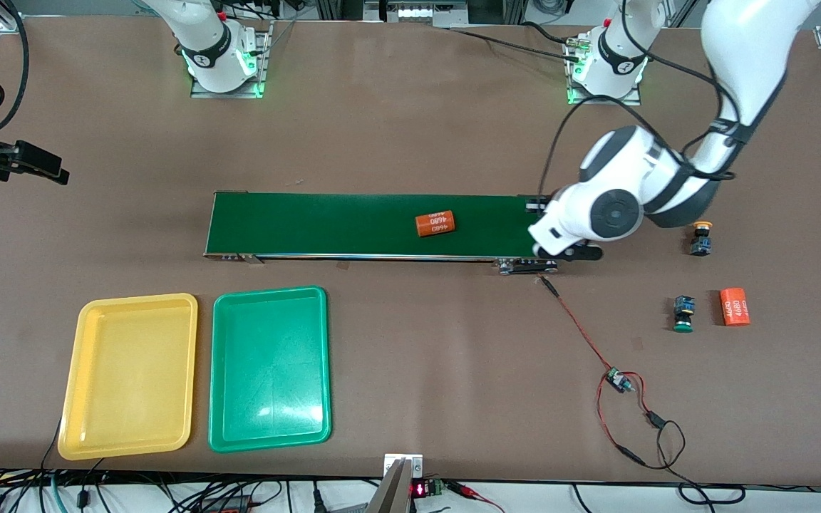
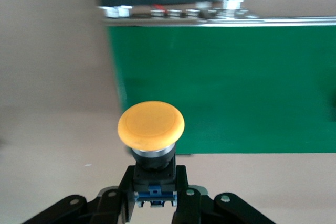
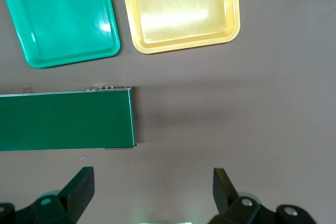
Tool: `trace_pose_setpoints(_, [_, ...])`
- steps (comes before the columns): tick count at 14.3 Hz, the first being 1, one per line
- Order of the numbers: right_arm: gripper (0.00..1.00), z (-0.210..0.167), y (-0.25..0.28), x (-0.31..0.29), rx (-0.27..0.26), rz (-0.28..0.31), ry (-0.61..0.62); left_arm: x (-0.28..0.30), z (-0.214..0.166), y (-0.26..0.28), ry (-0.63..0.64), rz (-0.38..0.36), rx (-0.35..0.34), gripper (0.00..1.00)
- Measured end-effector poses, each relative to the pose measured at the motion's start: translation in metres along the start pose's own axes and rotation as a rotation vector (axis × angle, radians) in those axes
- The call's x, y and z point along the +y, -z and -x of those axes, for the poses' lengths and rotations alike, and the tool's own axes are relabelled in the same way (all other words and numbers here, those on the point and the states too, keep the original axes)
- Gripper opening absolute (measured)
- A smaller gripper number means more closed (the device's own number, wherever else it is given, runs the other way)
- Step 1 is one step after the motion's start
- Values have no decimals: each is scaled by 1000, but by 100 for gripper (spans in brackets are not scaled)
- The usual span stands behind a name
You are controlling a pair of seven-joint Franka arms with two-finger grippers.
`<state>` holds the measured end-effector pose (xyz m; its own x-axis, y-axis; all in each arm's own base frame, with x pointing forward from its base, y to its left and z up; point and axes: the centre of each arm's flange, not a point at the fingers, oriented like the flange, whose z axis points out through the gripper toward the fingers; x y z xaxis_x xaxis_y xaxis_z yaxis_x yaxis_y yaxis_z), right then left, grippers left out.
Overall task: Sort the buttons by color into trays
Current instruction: 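Place the yellow-capped button on the conveyor with the left gripper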
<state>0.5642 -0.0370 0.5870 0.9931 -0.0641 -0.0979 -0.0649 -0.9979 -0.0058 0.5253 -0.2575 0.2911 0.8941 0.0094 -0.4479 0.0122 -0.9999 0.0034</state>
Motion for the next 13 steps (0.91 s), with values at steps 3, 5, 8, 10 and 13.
trace_pose_setpoints(3, [100, 0, 0, 1, -1, 0, -5, 23, -3, -26, 15, 10, -34, 33])
trace_pose_setpoints(5, [100, 0, 0, 4, -3, -1, -11, 18, -13, -40, 24, 21, -61, 33])
trace_pose_setpoints(8, [100, 1, -1, 10, -8, -2, -22, 14, -20, -44, 31, 31, -70, 36])
trace_pose_setpoints(10, [100, 1, -1, 10, -9, -2, -19, 15, -21, -41, 31, 35, -65, 52])
trace_pose_setpoints(13, [100, 1, 0, 2, -9, -1, -4, 14, -26, -24, 38, 50, -42, 80])
